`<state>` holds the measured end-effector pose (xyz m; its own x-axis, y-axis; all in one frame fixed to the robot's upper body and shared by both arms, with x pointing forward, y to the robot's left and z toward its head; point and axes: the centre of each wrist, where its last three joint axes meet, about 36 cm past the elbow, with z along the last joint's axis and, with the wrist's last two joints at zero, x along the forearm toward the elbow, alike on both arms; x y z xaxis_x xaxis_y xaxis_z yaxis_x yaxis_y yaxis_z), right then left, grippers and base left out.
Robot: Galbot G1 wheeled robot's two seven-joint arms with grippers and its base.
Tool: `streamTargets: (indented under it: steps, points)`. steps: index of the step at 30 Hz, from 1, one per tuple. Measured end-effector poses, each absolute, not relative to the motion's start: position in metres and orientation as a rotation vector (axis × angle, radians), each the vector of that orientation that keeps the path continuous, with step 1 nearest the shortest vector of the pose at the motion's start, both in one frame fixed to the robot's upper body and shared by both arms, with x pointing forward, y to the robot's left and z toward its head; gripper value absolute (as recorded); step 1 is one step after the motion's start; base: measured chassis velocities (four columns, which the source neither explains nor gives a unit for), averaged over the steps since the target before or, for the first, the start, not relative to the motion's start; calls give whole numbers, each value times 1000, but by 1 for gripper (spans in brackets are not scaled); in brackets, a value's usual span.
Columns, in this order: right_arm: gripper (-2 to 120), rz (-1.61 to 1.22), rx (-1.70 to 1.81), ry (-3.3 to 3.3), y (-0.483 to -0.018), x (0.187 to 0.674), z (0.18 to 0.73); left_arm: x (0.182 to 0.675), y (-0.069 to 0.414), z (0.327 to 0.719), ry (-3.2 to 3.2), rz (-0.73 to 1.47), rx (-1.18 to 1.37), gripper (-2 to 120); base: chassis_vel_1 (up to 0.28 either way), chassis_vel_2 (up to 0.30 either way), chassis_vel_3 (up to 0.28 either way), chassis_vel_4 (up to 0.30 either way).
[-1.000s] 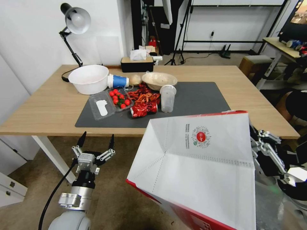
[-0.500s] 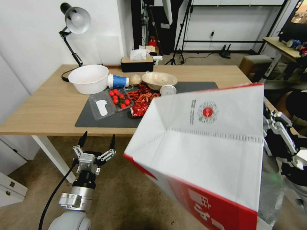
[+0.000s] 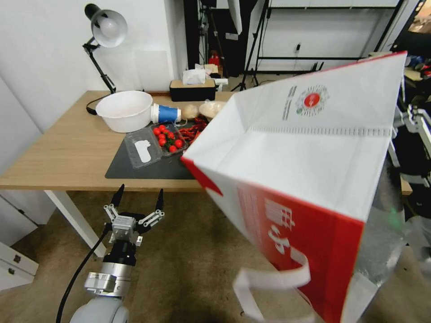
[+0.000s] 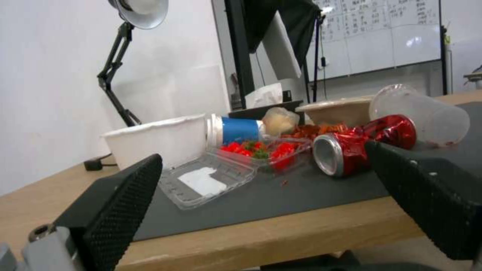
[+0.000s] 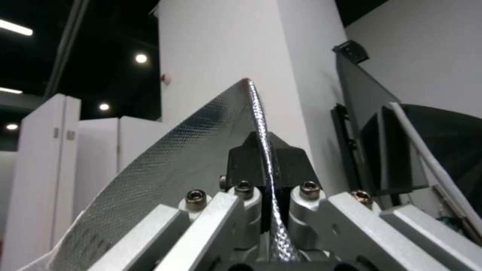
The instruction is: Pick up the food delivery bag from the floor and place it on the table.
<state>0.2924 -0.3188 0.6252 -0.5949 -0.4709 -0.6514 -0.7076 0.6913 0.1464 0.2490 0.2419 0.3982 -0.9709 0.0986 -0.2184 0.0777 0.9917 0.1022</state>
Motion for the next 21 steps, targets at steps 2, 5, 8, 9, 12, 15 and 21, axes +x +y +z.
streamTargets:
  steps: [2,5,8,9,12,15,21]
  points:
    - [0,537,-880,2321,-318,295,627,249,241,398,2911,138,127,100,0,0,0,0]
    - [0,563,-798,2337,-316,307,636,248,239,397,2913,140,123,100,0,0,0,0]
    - [0,582,-741,2347,-315,316,644,248,238,397,2915,141,120,100,0,0,0,0]
    - [0,593,-717,2352,-314,320,647,248,238,396,2916,142,118,100,0,0,0,0]
    - [0,601,-692,2360,-315,326,650,248,237,395,2919,143,115,100,0,0,0,0]
    - [0,616,-653,2364,-315,336,656,248,237,393,2922,144,110,100,0,0,0,0]
    - [0,708,-557,2376,-318,358,659,248,232,390,2929,142,107,100,0,0,0,0]
